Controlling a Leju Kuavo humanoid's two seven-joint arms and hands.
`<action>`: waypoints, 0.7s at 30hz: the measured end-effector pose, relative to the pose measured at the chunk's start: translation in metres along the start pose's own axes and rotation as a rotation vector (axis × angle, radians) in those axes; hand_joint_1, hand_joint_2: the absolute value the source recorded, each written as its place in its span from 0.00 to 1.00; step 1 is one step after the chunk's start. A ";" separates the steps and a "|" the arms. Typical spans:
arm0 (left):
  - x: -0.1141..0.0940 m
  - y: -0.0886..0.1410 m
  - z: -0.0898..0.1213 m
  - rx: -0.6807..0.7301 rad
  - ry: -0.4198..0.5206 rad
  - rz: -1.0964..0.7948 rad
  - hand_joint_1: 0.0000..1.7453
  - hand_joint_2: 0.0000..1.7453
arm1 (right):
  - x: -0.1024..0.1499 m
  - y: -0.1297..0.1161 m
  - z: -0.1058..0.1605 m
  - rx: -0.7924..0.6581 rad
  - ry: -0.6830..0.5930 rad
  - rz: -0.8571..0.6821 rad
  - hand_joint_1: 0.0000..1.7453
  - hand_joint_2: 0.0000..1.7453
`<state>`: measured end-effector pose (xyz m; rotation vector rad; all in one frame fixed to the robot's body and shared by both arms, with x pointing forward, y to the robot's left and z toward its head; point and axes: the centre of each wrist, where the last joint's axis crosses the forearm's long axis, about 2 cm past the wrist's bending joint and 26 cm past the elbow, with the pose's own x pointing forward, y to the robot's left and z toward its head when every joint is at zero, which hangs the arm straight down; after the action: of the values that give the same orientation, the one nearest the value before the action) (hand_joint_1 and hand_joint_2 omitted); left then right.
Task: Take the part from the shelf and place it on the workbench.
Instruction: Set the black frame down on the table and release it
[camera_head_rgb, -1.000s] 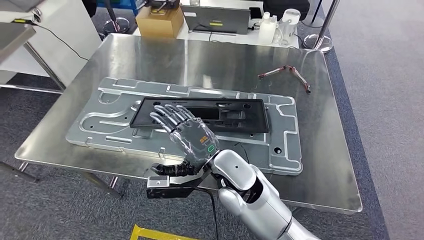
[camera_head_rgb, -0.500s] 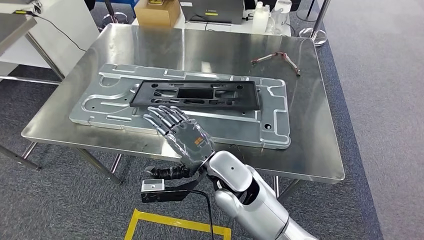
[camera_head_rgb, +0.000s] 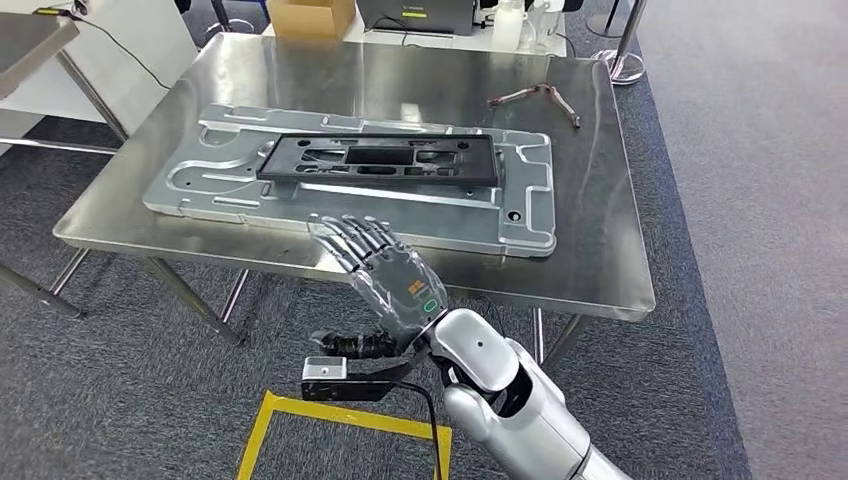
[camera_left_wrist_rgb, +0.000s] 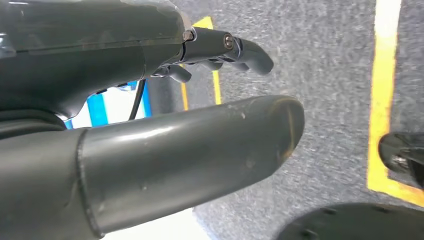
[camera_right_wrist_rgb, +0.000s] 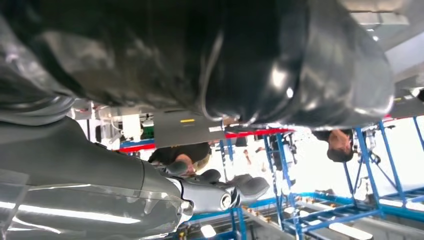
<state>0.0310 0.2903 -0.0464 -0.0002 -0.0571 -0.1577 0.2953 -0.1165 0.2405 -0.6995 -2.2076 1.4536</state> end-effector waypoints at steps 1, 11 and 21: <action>0.001 0.000 0.000 0.002 -0.002 0.005 0.00 0.00 | -0.001 0.002 0.004 0.004 0.007 0.002 0.00 0.00; 0.003 -0.009 0.000 -0.014 -0.044 0.073 0.00 0.00 | -0.023 0.027 0.058 0.113 0.138 -0.004 0.00 0.00; -0.038 -0.035 0.033 -0.020 -0.171 0.281 0.00 0.00 | -0.026 0.056 0.132 0.271 0.346 -0.202 0.00 0.00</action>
<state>-0.0141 0.2620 -0.0161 -0.0412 -0.2246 0.1231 0.2494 -0.2092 0.1371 -0.5675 -1.7276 1.3761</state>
